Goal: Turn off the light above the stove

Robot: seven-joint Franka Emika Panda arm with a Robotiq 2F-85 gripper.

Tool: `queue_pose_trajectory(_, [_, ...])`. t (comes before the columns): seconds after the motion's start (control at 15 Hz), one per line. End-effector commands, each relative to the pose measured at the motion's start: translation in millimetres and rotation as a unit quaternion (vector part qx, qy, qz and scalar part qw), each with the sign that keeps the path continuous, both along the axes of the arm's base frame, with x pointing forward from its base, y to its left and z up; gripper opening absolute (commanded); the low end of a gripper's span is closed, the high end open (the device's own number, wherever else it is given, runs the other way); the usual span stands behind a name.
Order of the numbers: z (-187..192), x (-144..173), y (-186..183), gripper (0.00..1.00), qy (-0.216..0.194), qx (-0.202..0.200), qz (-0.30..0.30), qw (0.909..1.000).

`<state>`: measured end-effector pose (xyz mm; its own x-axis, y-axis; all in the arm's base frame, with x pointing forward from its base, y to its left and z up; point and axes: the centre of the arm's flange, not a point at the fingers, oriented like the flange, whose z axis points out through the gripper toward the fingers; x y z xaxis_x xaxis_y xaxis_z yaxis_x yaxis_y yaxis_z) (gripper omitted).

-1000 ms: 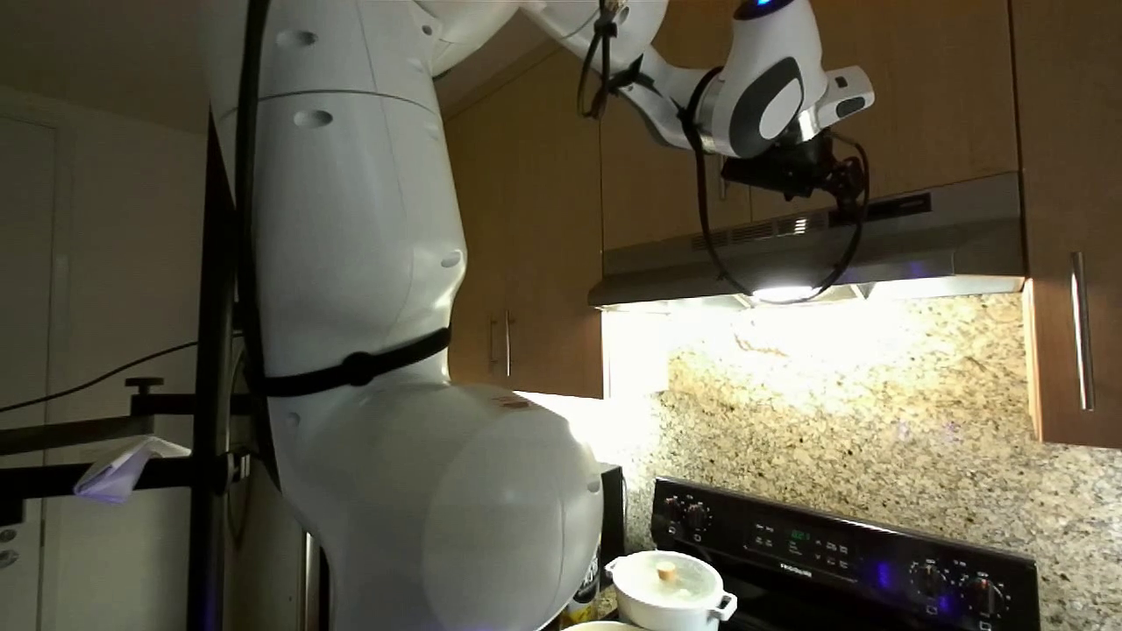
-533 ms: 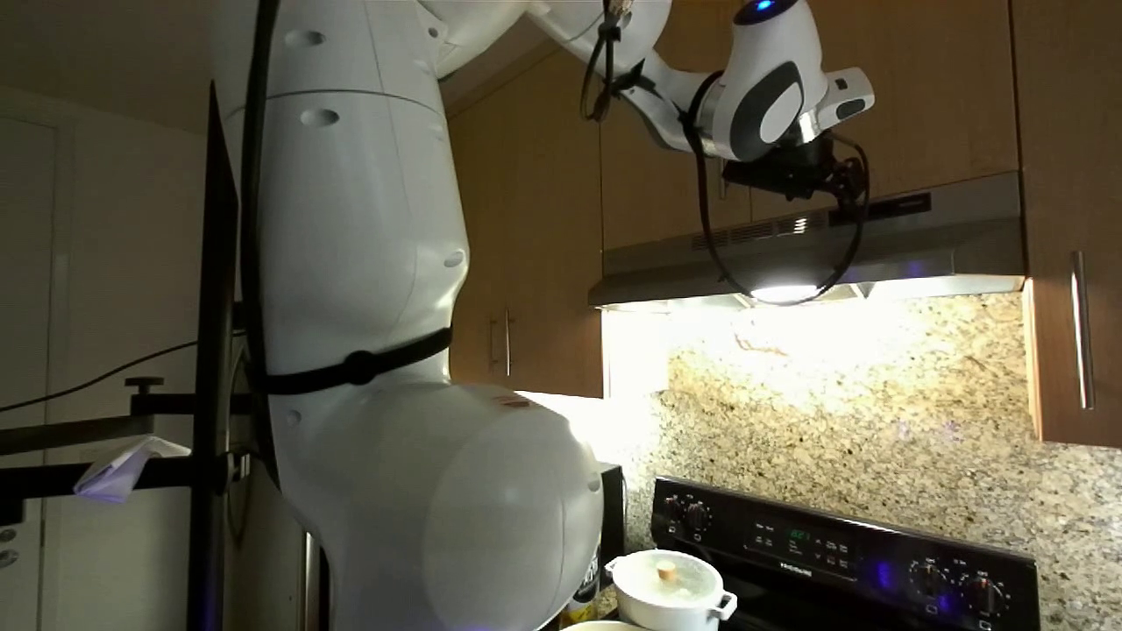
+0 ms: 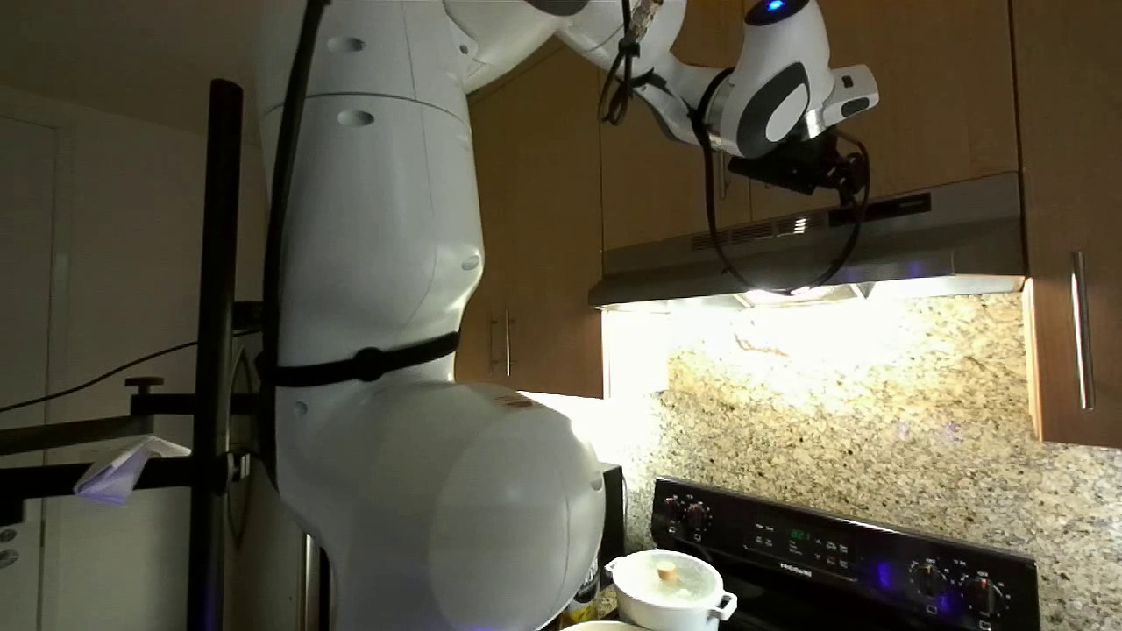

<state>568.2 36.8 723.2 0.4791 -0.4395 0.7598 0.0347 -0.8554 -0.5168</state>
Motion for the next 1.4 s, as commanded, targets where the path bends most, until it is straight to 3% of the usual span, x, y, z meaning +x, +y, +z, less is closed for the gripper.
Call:
queue_pose_trajectory(0.0, [4.5, 28.4, -9.2, 1.0, 0.005, 0.017, 0.001, 0.9998])
queue_pose_trajectory(0.4, [-0.6, 51.7, -27.9, 1.0, 0.008, 0.018, -0.022, 0.9996])
queue_pose_trajectory(0.93, [-4.1, 65.1, -19.3, 1.0, 0.026, 0.014, -0.013, 0.9995])
queue_pose_trajectory(1.33, [-11.5, 58.7, -61.6, 1.0, 0.058, 0.027, -0.079, 0.9948])
